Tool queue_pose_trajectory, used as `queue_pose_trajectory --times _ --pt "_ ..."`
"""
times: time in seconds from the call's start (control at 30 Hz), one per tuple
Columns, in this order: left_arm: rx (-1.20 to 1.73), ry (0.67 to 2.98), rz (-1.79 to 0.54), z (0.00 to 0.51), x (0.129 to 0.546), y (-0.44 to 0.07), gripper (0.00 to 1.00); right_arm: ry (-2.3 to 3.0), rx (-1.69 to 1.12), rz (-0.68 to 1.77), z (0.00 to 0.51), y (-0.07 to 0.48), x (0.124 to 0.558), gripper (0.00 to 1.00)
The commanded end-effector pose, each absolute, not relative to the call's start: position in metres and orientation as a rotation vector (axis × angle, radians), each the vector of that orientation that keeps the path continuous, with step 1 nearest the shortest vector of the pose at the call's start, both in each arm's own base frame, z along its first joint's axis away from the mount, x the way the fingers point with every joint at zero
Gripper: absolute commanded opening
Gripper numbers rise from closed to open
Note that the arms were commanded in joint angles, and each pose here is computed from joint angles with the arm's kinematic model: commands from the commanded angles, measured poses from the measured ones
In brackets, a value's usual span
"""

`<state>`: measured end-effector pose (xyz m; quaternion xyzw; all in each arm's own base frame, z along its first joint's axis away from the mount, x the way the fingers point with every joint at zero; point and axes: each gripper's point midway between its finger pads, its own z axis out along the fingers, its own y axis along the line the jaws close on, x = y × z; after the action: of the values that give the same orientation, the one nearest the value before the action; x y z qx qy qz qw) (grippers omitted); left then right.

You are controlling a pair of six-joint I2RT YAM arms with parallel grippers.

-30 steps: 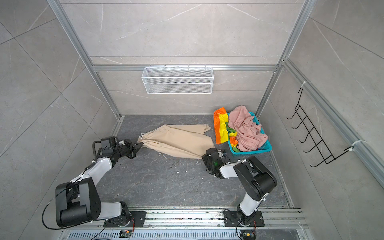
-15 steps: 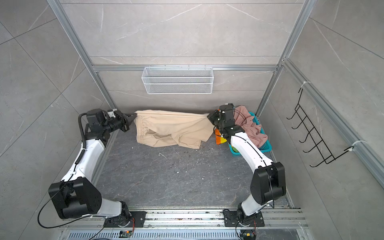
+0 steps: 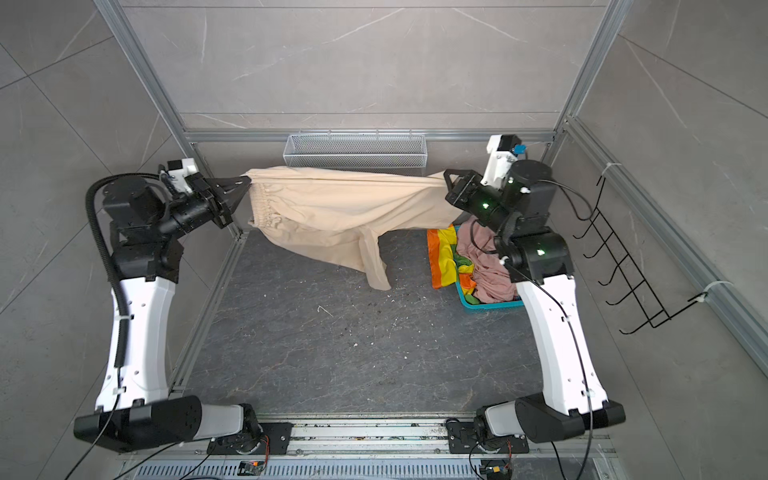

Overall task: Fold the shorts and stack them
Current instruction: 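Lift the beige shorts high with both grippers, stretching them between grippers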

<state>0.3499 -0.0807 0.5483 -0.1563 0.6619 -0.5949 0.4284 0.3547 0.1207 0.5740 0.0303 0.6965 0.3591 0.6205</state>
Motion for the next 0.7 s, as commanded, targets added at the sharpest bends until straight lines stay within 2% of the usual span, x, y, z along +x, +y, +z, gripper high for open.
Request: queue_pose_trajectory --times 0.0,0.1,0.23,0.33,0.47,0.57,0.67 --pt "-0.375 1.449 -1.373 0.598 0.32 -0.057 0.0 1.432 0.031 0.658 0.636 0.085 0.303 0.0" --pt "-0.373 1.417 -1.389 0.615 0.316 -0.057 0.0 1.388 0.028 0.61 0.662 0.078 0.296 0.0" --pt "-0.427 1.426 -1.415 0.62 0.347 -0.046 0.0 1.441 0.072 0.587 0.656 0.071 0.343 0.0" --pt "-0.564 1.509 -1.408 0.576 0.397 -0.024 0.0 1.574 0.122 0.607 0.608 0.07 0.413 0.0" --pt "-0.736 1.676 -1.44 0.476 0.452 -0.01 0.0 1.798 0.183 0.597 0.511 0.075 0.494 0.0" --pt "-0.795 1.756 -1.421 0.427 0.467 -0.006 0.0 1.869 0.211 0.642 0.468 0.083 0.526 0.0" --pt "-0.788 1.763 -1.428 0.417 0.481 -0.004 0.0 1.899 0.234 0.666 0.449 0.086 0.545 0.0"
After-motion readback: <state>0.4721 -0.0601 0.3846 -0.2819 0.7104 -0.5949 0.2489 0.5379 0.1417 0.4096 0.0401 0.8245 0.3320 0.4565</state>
